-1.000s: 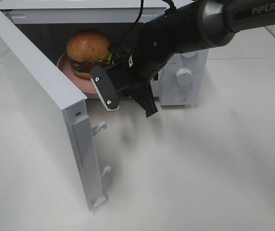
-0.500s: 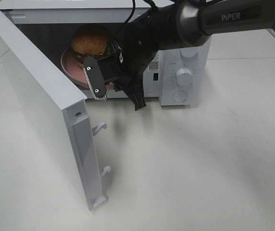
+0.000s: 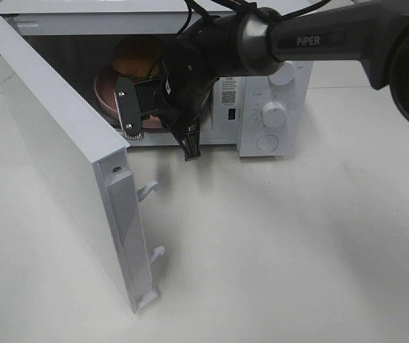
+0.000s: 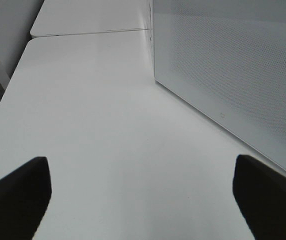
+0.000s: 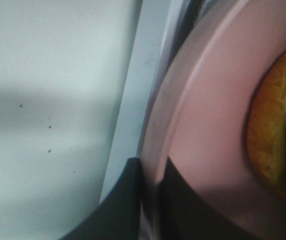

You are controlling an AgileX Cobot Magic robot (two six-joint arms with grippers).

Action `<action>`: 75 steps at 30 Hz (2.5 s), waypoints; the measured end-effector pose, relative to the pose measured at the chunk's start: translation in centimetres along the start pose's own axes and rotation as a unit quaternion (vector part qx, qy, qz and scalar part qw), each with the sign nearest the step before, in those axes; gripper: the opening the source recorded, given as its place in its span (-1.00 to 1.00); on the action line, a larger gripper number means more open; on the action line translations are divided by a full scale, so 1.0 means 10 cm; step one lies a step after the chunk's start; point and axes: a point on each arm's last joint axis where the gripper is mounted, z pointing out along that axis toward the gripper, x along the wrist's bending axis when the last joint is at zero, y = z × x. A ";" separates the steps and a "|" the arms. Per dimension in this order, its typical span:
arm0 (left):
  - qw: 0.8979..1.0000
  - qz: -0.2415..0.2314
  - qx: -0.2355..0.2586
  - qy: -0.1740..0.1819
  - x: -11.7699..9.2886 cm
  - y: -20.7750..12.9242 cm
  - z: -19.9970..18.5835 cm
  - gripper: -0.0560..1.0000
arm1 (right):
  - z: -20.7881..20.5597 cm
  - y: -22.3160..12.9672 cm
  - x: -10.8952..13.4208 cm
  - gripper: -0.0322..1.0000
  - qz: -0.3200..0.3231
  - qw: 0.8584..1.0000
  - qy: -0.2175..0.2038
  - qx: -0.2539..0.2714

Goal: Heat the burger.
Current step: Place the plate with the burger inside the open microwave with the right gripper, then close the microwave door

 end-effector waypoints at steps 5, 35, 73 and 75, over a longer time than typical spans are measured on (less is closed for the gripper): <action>1.000 0.000 0.000 0.000 0.00 0.00 0.00 0.82 | 0.03 0.01 -0.02 -0.83 0.011 1.000 -0.005 0.001; 1.000 0.000 0.000 0.000 0.00 0.00 0.00 0.82 | 0.08 -0.02 -0.04 -0.06 0.050 0.999 -0.012 0.012; 1.000 0.000 0.000 0.000 0.00 0.00 0.00 0.82 | -0.66 -0.17 0.23 0.53 0.086 0.996 0.002 -0.010; 1.000 0.000 0.000 0.000 0.00 0.00 0.00 0.82 | -0.73 -0.19 0.25 0.53 0.087 0.996 0.002 -0.010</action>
